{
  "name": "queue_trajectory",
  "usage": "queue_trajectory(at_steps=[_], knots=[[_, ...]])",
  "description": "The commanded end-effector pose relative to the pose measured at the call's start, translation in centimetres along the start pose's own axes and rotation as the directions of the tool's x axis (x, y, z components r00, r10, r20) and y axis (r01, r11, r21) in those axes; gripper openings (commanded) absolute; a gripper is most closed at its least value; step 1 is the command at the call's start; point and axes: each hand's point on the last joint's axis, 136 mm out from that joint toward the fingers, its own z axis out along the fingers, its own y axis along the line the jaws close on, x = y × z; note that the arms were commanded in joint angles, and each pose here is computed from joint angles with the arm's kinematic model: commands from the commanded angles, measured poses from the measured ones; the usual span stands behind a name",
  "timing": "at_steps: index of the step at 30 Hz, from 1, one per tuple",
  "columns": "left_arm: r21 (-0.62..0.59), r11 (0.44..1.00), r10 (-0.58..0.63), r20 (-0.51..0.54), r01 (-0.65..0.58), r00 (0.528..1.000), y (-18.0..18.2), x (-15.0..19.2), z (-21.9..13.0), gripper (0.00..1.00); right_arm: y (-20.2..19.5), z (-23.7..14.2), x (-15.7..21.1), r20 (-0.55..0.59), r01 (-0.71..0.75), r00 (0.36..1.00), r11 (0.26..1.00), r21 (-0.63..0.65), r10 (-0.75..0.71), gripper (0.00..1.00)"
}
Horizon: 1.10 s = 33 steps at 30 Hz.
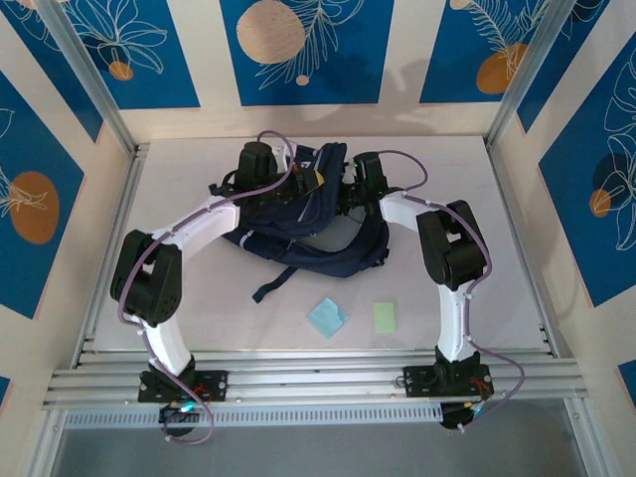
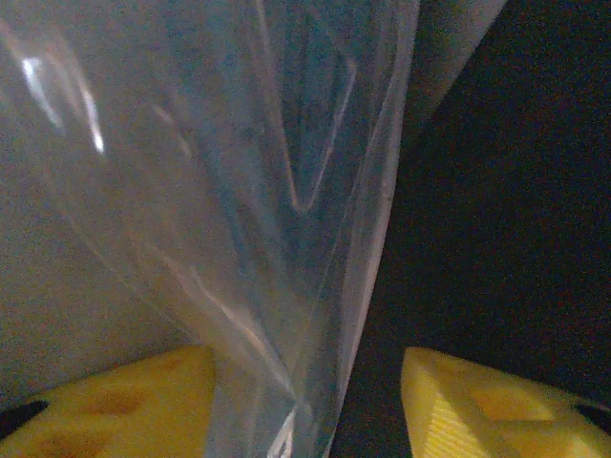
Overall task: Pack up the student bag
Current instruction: Place the loose stationery in the student bag, then zip the student bag at the center of the table.
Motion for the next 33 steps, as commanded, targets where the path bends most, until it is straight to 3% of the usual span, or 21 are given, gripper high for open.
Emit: queue_trajectory(at_steps=[1, 5, 13, 15, 21, 27, 33], knots=[[0.098, 0.985, 0.131, 0.129, -0.144, 0.983, -5.6, -3.0, -1.7, 0.0, 2.2, -3.7, 0.7, -0.007, 0.03, 1.0, 0.999, -0.032, -0.03, 0.61], [0.074, 0.987, 0.128, 0.146, -0.14, 0.981, -4.6, -3.5, -1.0, 0.0, 1.6, -7.7, 1.3, -0.018, 0.022, 1.0, 1.0, 0.016, -0.022, 0.61], [0.064, 0.993, 0.091, 0.159, -0.103, 0.983, -3.2, -3.5, 0.3, 0.0, -1.8, -15.9, 4.2, 0.046, 0.081, 0.994, 0.937, 0.339, -0.102, 0.63], [0.057, 0.992, 0.099, 0.168, -0.11, 0.981, -3.2, -3.6, -0.1, 0.0, -1.9, -16.8, 5.5, 0.042, 0.108, 0.99, 0.922, 0.371, -0.133, 0.63], [0.015, 0.993, 0.118, 0.106, -0.121, 0.987, -2.7, -1.9, -1.2, 0.32, -1.2, -16.4, 9.2, 0.012, 0.156, 0.985, 0.917, 0.368, -0.173, 0.63], [-0.113, 0.989, 0.115, 0.131, -0.1, 0.985, 1.0, 0.3, -6.0, 0.48, -0.5, -14.8, 10.2, 0.0, 0.195, 0.978, 0.904, 0.381, -0.211, 0.63], [-0.322, 0.946, 0.089, 0.169, -0.03, 0.982, 7.6, 3.6, -10.6, 0.58, -0.2, -11.9, 11.8, -0.044, 0.234, 0.97, 0.879, 0.416, -0.237, 0.63]])
